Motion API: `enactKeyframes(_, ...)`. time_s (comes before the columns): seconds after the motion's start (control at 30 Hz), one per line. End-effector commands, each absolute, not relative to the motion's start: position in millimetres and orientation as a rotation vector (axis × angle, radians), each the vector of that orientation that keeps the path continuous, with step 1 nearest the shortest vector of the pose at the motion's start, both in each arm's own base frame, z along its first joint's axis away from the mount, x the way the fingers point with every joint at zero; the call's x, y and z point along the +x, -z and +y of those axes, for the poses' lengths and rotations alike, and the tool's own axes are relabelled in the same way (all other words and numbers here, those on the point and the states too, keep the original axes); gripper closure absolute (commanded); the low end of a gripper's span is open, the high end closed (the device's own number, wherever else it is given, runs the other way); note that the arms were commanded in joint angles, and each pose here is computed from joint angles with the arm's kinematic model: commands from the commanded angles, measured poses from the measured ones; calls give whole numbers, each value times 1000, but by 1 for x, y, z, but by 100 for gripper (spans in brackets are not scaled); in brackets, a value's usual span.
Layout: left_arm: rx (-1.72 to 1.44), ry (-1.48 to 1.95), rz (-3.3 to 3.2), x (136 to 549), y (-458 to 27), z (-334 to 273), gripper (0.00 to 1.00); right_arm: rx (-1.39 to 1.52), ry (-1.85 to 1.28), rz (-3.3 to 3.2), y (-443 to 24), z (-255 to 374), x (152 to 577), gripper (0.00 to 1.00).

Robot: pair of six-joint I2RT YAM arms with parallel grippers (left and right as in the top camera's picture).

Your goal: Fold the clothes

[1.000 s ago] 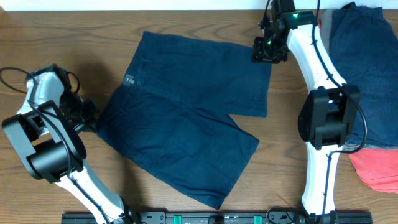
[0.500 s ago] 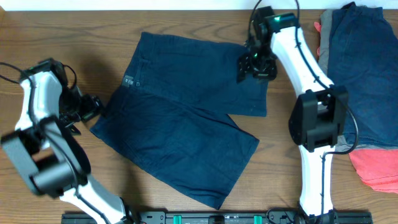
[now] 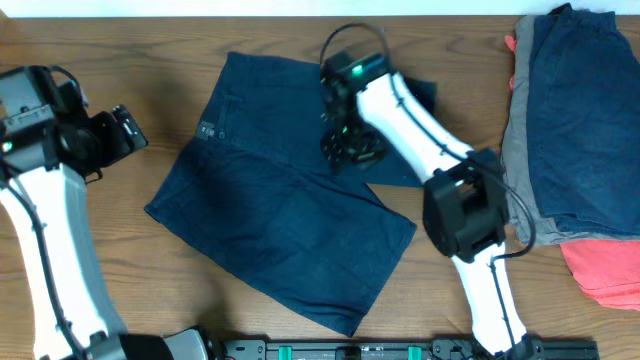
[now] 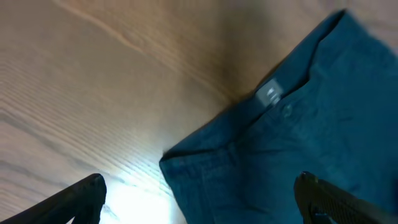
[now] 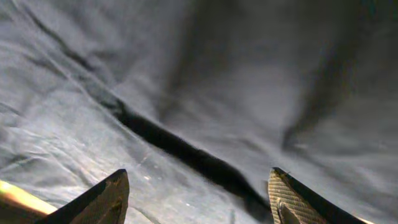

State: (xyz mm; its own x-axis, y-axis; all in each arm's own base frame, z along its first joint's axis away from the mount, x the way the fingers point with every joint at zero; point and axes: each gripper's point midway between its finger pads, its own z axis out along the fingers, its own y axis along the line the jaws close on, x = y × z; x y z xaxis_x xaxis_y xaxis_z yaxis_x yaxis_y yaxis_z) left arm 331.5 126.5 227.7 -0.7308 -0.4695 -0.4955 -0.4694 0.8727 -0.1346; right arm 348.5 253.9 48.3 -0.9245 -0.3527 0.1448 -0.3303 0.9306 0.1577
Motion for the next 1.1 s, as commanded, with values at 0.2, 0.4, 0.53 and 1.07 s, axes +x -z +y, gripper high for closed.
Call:
enactKeyframes(0.2,-675,-19,2497,331,-234,129,2,572,-2,-2917,-1,249,329,29)
enactKeyframes(0.4,-679,-17,2509,329,-232,128,2,528,-138,-2971,24,228,337,30)
enactKeyframes(0.53,-685,-14,2529,325,-229,126,2,476,-163,-3029,36,214,353,30)
enactKeyframes(1.07,-595,37,2614,323,-220,94,2,346,157,-3263,37,160,450,38)
